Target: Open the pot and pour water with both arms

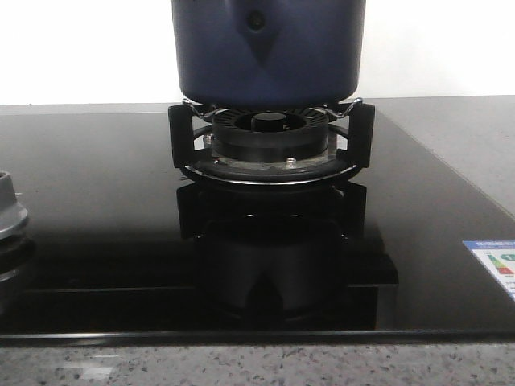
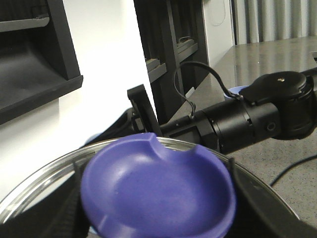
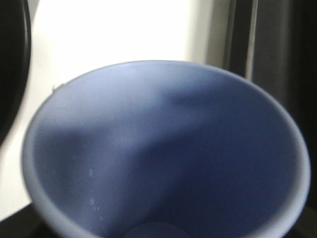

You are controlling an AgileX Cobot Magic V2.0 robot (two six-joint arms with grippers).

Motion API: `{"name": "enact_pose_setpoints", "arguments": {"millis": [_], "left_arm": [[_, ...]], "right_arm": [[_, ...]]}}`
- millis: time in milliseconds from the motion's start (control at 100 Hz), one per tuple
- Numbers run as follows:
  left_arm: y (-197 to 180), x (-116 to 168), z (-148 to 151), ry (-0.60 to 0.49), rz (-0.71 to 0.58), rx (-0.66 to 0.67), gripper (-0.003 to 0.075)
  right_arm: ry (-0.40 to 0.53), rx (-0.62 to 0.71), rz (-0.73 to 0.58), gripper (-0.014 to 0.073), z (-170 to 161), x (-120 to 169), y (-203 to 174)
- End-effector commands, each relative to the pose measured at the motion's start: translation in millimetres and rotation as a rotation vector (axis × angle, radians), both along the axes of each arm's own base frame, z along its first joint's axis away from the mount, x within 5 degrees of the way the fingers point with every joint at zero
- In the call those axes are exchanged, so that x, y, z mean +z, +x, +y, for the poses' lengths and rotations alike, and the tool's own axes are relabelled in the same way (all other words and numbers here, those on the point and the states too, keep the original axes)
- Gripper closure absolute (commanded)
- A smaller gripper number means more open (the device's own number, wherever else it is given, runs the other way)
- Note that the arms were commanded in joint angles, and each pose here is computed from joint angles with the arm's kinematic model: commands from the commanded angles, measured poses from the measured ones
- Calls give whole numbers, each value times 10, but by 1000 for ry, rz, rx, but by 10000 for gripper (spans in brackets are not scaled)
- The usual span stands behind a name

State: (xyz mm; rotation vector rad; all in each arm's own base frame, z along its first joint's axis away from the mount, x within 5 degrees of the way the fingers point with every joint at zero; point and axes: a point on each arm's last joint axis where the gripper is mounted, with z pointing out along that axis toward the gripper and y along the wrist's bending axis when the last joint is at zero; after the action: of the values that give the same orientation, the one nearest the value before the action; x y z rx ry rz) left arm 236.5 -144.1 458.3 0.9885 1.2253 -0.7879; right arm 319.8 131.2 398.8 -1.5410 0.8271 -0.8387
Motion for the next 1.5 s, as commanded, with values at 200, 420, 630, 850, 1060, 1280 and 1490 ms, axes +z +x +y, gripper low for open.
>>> {"name": "enact_pose_setpoints", "arguments": {"millis": [200, 420, 630, 850, 1060, 1280, 1490], "left_arm": [[-172, 274, 51, -115, -38, -21, 513], [-175, 274, 50, -114, -39, -25, 513], [-175, 274, 50, -114, -39, -25, 513], [-138, 247, 39, -111, -28, -24, 513], [-138, 247, 39, -111, -28, -24, 513], [-139, 247, 39, -111, -28, -25, 513], [-140, 247, 38, -111, -28, -27, 513]], "right_arm": [[431, -82, 196, 307, -76, 92, -105], [813, -176, 256, 307, -249, 360, -289], [1126, -478, 125, 307, -697, 449, -511], [1203, -686, 133, 307, -1018, 54, -689], [1299, -733, 348, 307, -1116, -595, -761], [1230, -755, 477, 307, -1161, -1045, -844], [1203, -803, 489, 307, -1187, -1193, -864]]}}
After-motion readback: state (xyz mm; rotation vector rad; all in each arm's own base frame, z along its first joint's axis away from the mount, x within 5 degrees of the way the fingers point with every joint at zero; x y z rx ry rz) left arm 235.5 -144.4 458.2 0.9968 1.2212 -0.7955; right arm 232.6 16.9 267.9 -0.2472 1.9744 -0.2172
